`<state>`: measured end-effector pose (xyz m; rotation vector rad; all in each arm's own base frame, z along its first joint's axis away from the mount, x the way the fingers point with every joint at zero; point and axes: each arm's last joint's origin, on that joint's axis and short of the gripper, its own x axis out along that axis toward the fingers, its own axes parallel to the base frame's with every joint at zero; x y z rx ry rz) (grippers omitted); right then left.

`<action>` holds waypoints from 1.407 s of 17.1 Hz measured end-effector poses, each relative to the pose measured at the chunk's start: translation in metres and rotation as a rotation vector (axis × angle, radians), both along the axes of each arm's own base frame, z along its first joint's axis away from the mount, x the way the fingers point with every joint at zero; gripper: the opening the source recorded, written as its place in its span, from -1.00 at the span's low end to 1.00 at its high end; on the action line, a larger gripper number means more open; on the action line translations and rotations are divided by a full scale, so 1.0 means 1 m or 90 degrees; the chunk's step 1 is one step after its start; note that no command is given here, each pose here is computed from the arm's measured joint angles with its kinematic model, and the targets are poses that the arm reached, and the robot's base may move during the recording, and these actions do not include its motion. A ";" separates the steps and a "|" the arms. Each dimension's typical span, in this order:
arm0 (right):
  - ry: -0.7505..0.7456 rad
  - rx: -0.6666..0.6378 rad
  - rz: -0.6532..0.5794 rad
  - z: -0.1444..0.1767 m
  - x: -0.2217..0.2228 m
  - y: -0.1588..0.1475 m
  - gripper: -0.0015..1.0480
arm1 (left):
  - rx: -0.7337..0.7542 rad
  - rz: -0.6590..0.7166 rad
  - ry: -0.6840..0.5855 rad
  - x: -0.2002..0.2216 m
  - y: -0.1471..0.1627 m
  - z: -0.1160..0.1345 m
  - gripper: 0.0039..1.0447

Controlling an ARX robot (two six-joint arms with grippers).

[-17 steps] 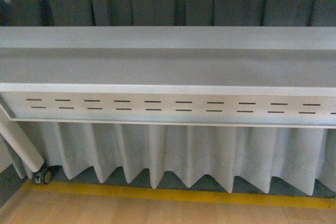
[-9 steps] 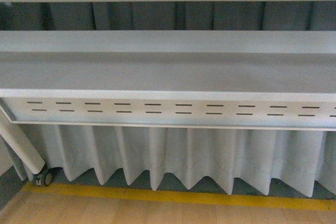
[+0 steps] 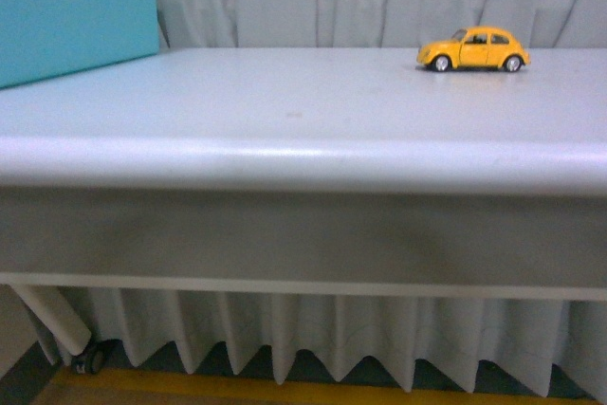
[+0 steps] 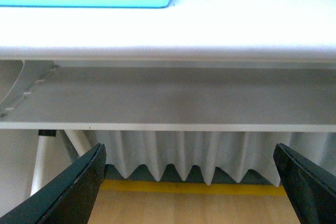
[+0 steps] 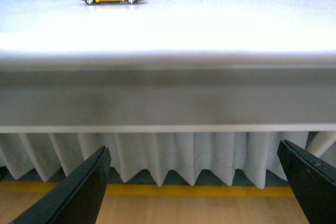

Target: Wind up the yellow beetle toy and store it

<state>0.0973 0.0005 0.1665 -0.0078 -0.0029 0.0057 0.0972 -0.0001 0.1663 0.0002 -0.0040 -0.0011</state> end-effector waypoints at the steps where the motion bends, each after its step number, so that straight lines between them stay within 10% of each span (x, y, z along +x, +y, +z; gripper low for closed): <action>1: 0.000 0.000 0.000 0.000 0.000 0.000 0.87 | 0.000 0.000 0.000 0.000 0.000 0.000 0.88; 24: -0.001 0.000 0.000 0.000 0.000 0.000 0.87 | 0.000 0.000 -0.001 0.000 0.000 0.000 0.88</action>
